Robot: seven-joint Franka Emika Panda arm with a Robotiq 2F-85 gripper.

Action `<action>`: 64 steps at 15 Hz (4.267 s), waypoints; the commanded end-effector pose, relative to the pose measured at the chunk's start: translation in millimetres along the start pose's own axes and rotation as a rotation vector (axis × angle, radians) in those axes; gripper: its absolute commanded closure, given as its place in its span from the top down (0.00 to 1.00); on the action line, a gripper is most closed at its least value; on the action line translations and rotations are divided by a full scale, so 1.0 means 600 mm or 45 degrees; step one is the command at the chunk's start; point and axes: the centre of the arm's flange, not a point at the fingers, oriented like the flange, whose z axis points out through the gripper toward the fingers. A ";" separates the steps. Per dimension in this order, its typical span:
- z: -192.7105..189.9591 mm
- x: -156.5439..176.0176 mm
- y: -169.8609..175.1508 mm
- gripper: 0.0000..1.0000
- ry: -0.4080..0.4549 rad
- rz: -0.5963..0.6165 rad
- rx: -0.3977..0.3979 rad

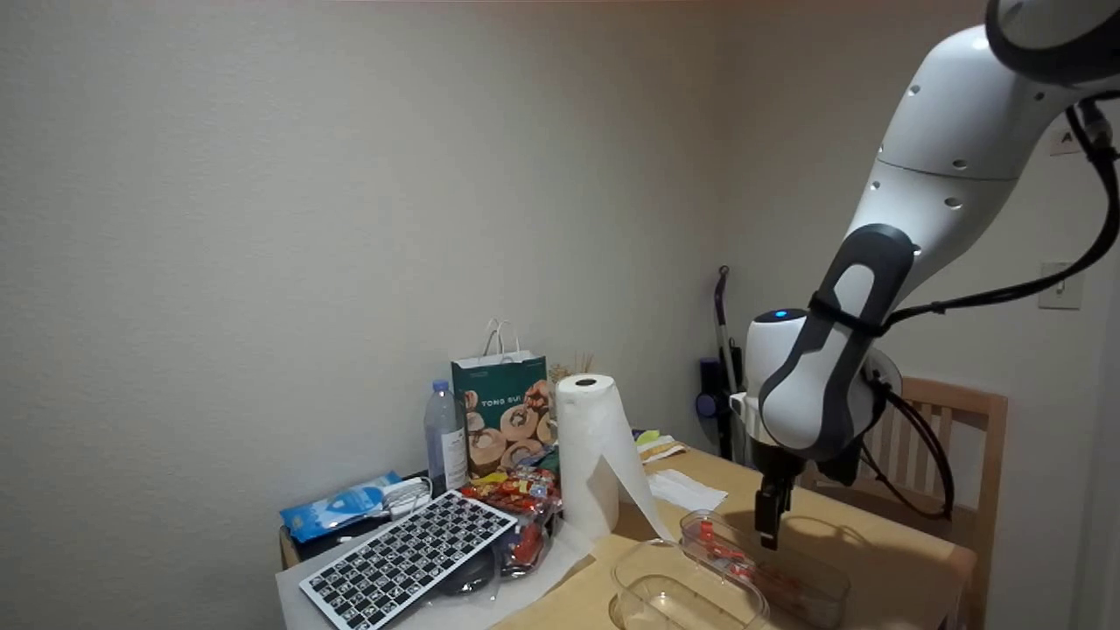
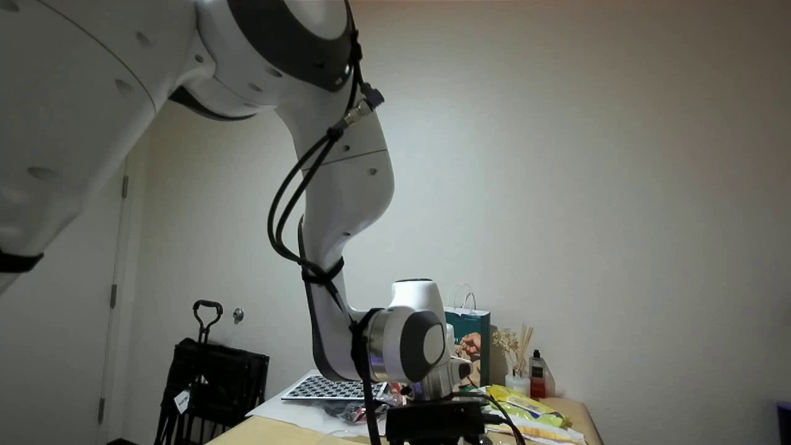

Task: Pour the content from one plastic container to another

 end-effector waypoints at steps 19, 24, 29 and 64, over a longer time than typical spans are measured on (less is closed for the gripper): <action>0.089 -0.048 0.051 0.05 -0.148 0.220 0.203; 0.018 -0.007 0.033 0.07 -0.133 0.225 0.074; -0.096 0.054 0.003 0.06 -0.001 0.188 -0.065; -0.160 0.170 -0.203 0.07 0.617 -0.174 0.015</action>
